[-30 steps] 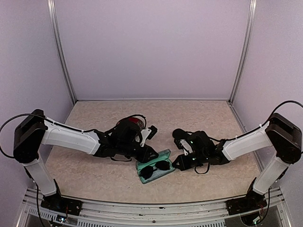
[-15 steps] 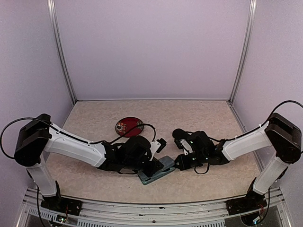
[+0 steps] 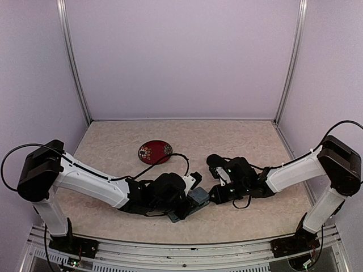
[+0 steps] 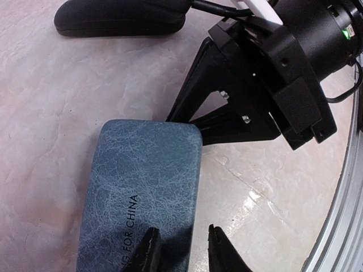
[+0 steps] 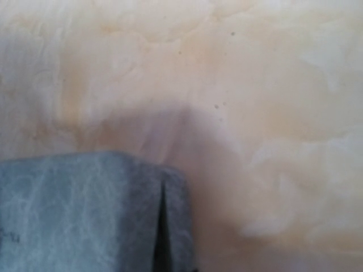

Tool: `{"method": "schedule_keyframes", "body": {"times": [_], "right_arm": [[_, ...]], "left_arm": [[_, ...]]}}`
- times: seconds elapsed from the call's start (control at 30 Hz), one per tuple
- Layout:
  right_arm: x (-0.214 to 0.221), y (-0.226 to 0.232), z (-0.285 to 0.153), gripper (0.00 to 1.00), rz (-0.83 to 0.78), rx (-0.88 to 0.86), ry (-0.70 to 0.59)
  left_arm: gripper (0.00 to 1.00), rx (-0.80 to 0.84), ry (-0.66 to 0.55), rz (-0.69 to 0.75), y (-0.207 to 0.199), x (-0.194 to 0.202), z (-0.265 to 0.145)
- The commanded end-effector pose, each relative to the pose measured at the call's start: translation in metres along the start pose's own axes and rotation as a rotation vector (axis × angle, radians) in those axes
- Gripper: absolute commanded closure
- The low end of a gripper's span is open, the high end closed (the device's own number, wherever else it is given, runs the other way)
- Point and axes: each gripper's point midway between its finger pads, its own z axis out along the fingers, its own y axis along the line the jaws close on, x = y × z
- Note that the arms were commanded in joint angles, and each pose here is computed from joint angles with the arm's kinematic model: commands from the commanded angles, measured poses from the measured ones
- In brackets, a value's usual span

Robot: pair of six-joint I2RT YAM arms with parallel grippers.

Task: Organize the sunglasses
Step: Close the case with sunglasses at the center of the board.

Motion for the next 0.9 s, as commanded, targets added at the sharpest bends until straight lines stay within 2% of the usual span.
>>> {"method": "schedule_keyframes", "body": {"times": [0.0, 0.1, 0.43, 0.87], "right_arm": [[0.013, 0.007, -0.003, 0.90, -0.015, -0.032, 0.036], [0.011, 0.013, -0.005, 0.87, -0.011, -0.070, 0.031], [0.013, 0.015, -0.016, 0.80, 0.024, -0.141, 0.028], [0.024, 0.011, -0.028, 0.74, 0.081, -0.220, 0.019]], "left_arm": [[0.62, -0.091, 0.065, 0.072, 0.005, 0.020, -0.006], [0.55, -0.117, 0.076, 0.094, 0.006, 0.025, -0.005], [0.56, -0.214, 0.136, 0.136, 0.023, 0.048, -0.002], [0.54, -0.202, 0.149, 0.149, 0.022, 0.051, -0.008]]}}
